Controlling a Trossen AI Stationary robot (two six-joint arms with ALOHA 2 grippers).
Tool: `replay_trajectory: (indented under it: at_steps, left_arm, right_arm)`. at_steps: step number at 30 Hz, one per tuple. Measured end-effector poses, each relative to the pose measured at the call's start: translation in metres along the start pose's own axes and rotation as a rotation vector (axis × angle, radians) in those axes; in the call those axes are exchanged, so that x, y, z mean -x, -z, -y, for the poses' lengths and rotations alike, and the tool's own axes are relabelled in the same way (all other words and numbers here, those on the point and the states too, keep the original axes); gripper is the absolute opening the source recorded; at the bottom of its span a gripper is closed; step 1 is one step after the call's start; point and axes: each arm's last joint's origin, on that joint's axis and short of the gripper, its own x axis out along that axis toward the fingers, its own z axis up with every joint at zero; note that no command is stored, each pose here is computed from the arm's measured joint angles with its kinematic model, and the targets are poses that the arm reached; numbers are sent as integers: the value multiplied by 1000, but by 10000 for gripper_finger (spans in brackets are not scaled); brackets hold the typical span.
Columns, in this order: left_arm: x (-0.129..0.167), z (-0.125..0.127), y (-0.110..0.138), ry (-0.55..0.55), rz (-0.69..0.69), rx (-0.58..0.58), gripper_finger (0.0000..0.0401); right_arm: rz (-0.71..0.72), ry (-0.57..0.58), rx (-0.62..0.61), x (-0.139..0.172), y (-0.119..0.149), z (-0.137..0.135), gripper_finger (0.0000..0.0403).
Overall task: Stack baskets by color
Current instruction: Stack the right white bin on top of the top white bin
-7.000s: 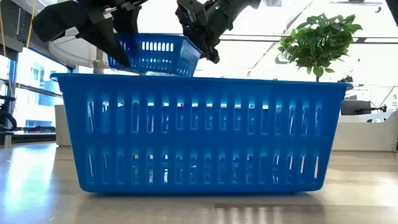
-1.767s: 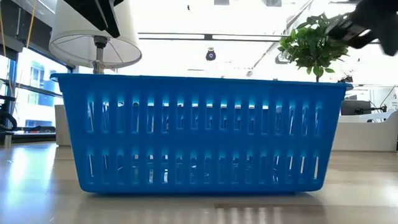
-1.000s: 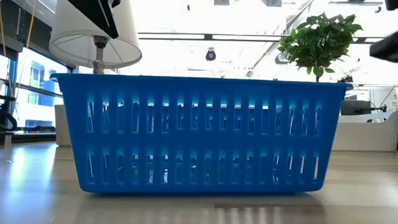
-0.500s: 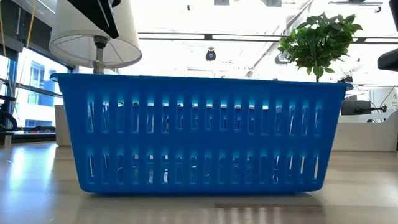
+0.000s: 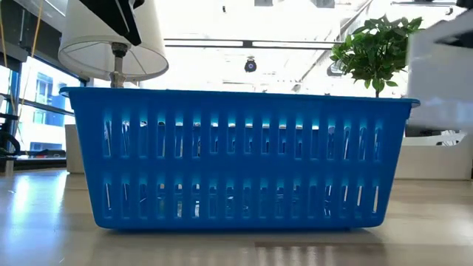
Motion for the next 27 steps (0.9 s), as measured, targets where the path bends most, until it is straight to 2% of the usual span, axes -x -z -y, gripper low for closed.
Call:
replay_trajectory:
  at_steps: [9,14,21,27]
  left_arm:
    - [0,0,0,1,-1,0,195]
    - [0,1,1,36,-17,-1,195]
    - [0,1,1,42,-20,-1,195]
    - [0,1,1,43,-20,-1,195]
  right_arm:
    - [98,118,-4,41,14,60,0]
    - [164,174,12,57,20,89,0]
    - [165,311,27,91,17,123,0]
    - [116,368,58,112,17,147,0]
